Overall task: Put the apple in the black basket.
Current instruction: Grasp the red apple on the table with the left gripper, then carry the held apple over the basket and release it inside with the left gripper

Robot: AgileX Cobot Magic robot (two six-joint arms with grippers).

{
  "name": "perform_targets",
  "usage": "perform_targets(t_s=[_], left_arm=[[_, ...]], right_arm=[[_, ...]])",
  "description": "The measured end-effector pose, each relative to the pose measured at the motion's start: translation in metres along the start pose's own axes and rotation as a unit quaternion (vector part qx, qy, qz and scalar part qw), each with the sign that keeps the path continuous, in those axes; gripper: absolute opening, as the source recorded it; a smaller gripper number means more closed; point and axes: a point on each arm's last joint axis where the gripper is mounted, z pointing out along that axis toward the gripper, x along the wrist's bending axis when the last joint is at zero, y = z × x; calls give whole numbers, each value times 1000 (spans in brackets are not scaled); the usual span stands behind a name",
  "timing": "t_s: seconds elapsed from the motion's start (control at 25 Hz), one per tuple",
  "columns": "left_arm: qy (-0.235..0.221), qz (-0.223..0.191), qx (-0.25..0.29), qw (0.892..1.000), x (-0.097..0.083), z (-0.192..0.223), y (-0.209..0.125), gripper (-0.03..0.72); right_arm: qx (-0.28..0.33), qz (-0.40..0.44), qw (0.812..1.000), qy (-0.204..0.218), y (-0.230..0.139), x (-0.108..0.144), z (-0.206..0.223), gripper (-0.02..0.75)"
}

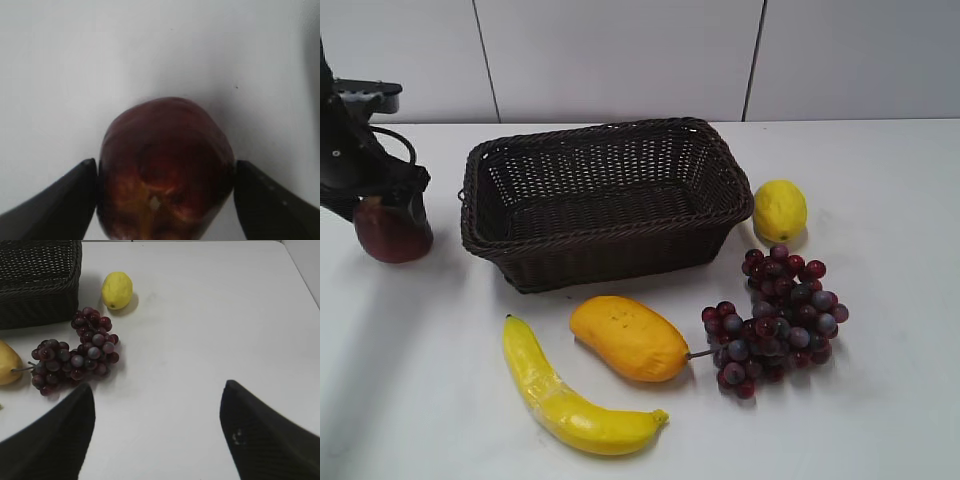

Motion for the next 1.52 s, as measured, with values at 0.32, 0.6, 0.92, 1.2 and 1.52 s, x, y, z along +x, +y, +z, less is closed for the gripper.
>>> perform_targets(t_s=[0.32,0.6,0.92,1.2,1.52], left_arm=[[-1,-1,2,1000,0,2,1,594],[-1,1,-8,1000,-1,-13,1,594],[12,27,-67,997,-7,-91,24,593],[-9,104,-143,984,-65,-141,49,593],[-55,188,-171,965,-150,-131,48,593]], right_arm=[[0,0,1000,0,0,0,0,588],[0,0,1000,0,0,0,0,588],[0,0,1000,0,0,0,0,588],[0,0,1000,0,0,0,0,588],[0,0,1000,0,0,0,0,588]])
